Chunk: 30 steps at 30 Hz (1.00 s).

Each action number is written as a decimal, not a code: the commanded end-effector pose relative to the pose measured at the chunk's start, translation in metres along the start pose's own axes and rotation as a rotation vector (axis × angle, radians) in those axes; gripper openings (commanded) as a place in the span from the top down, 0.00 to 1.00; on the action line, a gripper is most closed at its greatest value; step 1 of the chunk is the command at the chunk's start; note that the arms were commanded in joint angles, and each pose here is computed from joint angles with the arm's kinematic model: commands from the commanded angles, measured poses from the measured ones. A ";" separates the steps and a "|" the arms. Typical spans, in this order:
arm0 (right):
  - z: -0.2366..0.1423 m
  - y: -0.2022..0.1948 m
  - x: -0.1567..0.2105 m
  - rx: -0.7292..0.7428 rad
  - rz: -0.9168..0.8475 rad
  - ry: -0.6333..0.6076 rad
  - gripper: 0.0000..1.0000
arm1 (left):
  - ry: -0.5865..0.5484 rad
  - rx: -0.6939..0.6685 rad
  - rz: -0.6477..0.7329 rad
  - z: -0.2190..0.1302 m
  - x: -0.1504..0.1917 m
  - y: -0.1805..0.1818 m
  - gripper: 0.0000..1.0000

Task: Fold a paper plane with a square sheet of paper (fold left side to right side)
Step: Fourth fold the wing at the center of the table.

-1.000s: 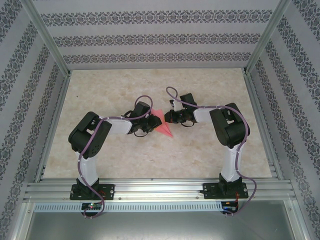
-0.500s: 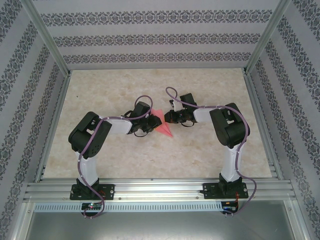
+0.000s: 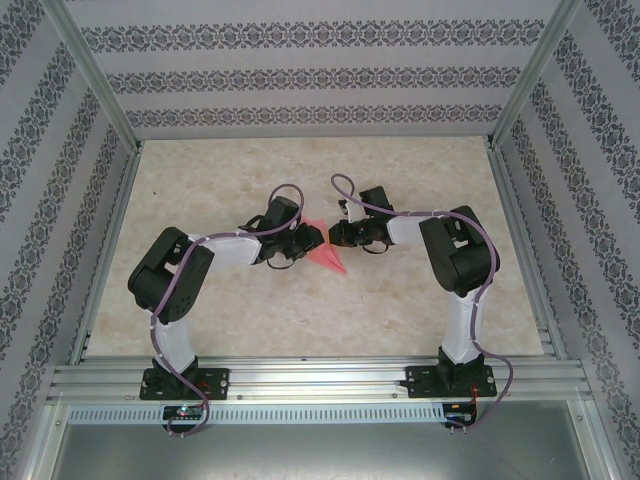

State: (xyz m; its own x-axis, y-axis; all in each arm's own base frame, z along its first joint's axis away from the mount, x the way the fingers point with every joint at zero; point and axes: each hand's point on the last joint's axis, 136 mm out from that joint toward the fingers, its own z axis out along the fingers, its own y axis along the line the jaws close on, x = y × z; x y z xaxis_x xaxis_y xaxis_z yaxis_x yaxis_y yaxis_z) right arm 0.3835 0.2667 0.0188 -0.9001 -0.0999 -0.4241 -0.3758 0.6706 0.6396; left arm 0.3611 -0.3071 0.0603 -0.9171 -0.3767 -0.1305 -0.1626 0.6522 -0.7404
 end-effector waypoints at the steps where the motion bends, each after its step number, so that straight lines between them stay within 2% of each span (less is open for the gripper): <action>1: 0.004 -0.013 0.012 0.039 0.014 0.038 0.93 | -0.017 0.027 0.052 -0.009 -0.012 -0.020 0.74; 15: 0.005 -0.013 0.012 0.037 0.016 0.038 0.93 | -0.006 -0.021 0.029 0.021 -0.030 -0.007 0.76; 30: 0.004 -0.008 0.008 0.017 0.016 0.023 0.92 | 0.012 -0.085 -0.018 0.041 -0.025 0.027 0.77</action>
State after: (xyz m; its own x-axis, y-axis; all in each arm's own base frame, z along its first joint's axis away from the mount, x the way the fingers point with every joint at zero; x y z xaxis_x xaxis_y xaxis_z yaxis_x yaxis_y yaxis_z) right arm 0.3836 0.2667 0.0189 -0.9003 -0.0988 -0.4239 -0.3751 0.6701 0.6405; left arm 0.3941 -0.3127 0.0353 -0.9190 -0.3756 -0.1199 -0.1871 0.6832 -0.7058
